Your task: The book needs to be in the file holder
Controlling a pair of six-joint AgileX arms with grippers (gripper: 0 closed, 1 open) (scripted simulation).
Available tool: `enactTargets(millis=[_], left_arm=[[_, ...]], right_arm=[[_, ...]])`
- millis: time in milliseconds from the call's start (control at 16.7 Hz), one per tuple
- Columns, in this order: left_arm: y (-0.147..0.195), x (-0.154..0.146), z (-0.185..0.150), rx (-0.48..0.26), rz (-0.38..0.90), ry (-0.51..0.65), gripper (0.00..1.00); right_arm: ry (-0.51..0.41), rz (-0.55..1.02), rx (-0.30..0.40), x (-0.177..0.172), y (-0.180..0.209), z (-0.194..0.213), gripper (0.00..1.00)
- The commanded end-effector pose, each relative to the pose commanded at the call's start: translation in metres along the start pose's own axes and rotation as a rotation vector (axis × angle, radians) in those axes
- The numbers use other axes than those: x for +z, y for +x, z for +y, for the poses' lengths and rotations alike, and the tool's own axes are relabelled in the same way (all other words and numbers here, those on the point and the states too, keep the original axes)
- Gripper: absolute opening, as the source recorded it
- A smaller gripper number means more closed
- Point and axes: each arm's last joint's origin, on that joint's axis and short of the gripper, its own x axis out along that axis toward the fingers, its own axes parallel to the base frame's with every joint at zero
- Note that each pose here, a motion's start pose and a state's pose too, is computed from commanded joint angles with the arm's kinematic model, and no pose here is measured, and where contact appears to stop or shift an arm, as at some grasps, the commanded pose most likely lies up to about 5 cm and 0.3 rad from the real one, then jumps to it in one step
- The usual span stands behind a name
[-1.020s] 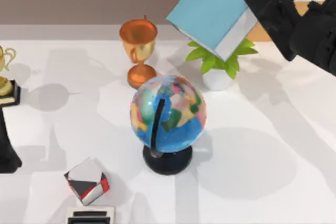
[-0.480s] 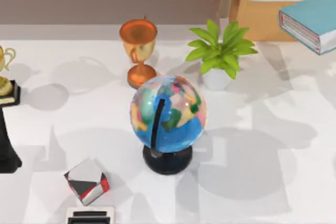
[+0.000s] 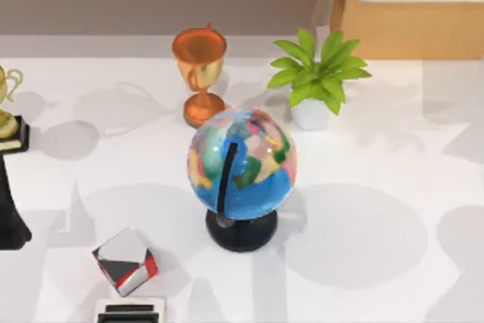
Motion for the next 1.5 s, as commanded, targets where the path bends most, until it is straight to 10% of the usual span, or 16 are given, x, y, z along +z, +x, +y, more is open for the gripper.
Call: enactTargets(millis=[1320, 1500], left_arm=[[0.0, 0.0, 0.0, 0.0, 0.0, 0.0, 1.0], [0.0, 0.0, 0.0, 0.0, 0.0, 0.0, 1.0]], right_arm=[[0.019, -0.024, 0.019, 0.024, 0.049, -0.007, 0.0], [0.019, -0.024, 0.019, 0.024, 0.049, -0.007, 0.23]])
